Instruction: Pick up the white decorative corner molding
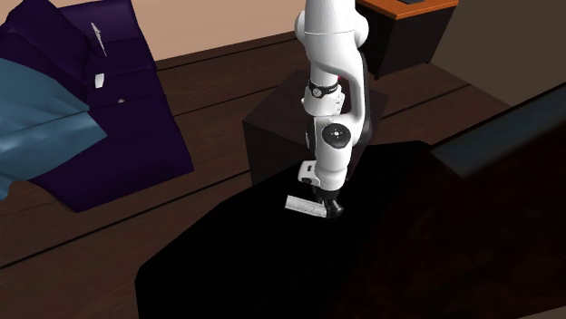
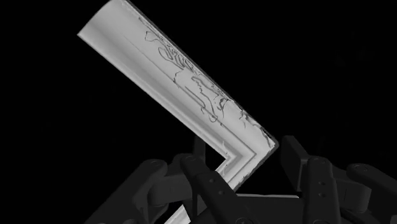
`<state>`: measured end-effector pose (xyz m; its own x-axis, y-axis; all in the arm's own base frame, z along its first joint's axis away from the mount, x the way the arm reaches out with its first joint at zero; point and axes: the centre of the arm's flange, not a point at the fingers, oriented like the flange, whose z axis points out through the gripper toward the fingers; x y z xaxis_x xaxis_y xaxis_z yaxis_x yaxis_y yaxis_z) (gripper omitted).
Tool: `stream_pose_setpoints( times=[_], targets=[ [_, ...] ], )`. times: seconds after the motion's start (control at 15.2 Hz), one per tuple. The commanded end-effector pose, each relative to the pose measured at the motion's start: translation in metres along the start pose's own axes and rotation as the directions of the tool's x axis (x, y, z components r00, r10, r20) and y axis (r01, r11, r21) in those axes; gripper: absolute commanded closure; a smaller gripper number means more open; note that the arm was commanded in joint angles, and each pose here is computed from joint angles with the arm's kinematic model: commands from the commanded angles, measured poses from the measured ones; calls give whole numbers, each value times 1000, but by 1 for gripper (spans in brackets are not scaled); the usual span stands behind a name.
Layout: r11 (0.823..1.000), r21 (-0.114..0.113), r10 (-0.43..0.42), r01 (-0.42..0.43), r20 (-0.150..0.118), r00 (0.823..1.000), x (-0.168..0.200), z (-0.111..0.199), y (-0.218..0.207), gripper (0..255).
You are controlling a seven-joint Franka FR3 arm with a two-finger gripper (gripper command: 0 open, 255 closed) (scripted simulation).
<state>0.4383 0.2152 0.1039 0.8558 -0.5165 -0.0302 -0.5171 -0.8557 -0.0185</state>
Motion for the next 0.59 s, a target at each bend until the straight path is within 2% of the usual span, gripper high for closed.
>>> stream_pose_setpoints(
  times=[0.0,0.53],
  targets=[
    [1000,-1,0,0,1,1000,-1,-9,-1,255],
    [1000,-1,0,0,1,1000,-2,-52,-1,255]
  ],
)
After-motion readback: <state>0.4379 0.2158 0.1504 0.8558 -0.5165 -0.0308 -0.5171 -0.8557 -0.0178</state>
